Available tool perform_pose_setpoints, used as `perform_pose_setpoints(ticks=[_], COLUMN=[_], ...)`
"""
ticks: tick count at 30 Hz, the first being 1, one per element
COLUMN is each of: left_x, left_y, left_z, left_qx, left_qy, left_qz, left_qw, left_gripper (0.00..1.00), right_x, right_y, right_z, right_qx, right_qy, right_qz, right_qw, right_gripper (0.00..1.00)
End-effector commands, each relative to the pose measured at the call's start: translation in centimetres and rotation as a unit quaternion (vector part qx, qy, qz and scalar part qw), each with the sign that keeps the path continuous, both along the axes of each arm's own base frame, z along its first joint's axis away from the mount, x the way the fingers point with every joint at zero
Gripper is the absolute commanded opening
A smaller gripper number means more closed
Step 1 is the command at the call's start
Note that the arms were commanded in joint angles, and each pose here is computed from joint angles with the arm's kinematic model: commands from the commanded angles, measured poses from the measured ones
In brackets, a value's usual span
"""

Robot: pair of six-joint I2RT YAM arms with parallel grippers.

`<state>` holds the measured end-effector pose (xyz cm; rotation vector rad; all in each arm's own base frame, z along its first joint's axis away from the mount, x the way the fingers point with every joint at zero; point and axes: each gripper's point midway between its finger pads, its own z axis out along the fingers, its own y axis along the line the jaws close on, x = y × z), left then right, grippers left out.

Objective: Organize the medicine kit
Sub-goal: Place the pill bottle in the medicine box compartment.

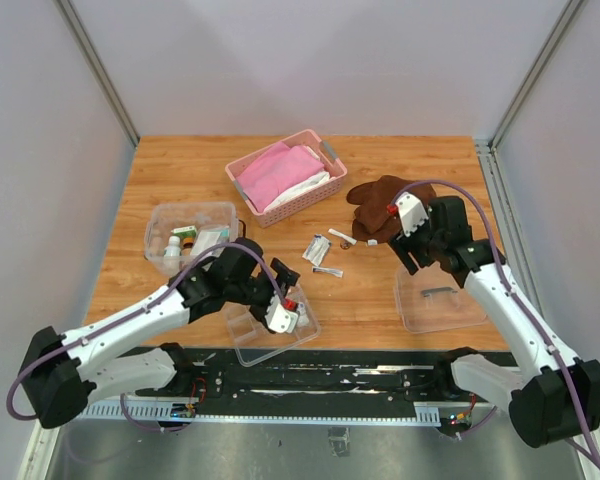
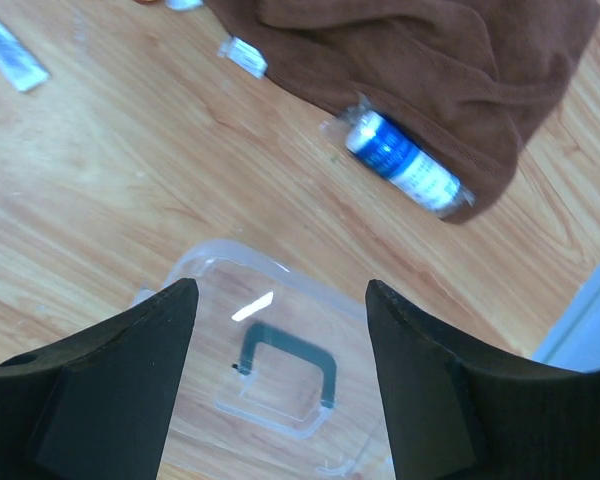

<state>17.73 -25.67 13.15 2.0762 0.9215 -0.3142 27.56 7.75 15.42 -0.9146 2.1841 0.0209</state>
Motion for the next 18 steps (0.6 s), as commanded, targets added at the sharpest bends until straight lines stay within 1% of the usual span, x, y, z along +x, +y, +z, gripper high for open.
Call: perform_pose_setpoints(ticks=[1, 6, 10, 13, 14, 15, 18], left_x=[2.5, 2.7, 2.5, 2.0, 1.8, 1.7, 1.3], left_y=[0.8, 2.5, 3.7, 4.6, 4.9, 5.2, 5.9], left_z=[2.4, 2.0, 1.6, 0.4, 0.2, 0.1, -0.2], left_qx=[-0.070, -0.083, -0.094, -0.095, -0.097, -0.098, -0.106], left_qy=[-0.005, 0.016, 0.029, 0.037, 0.037, 0.038, 0.032], left_qz=[0.114, 0.168, 0.205, 0.220, 0.225, 0.229, 0.238], left_qw=[0.991, 0.982, 0.974, 0.970, 0.969, 0.968, 0.965], left_gripper=[0.87, 0.89, 0.92, 0.95, 0.98, 0.99, 0.99], right_x=[2.6, 5.3, 7.8, 9.3, 9.9, 10.4, 12.0], right_y=[-2.4, -2.8, -3.9, -4.4, -4.6, -4.8, -4.9], right_z=[1.3, 1.0, -0.5, -2.0, -2.5, -3.0, -4.4], right_qx=[-0.020, -0.049, -0.087, -0.102, -0.107, -0.110, -0.109], right_qy=[-0.024, -0.019, 0.004, 0.020, 0.024, 0.028, 0.042], right_qz=[-0.062, -0.025, 0.006, 0.044, 0.054, 0.064, 0.103], right_qw=[0.998, 0.998, 0.996, 0.994, 0.992, 0.991, 0.988], right_gripper=[0.71, 0.73, 0.73, 0.73, 0.73, 0.73, 0.73])
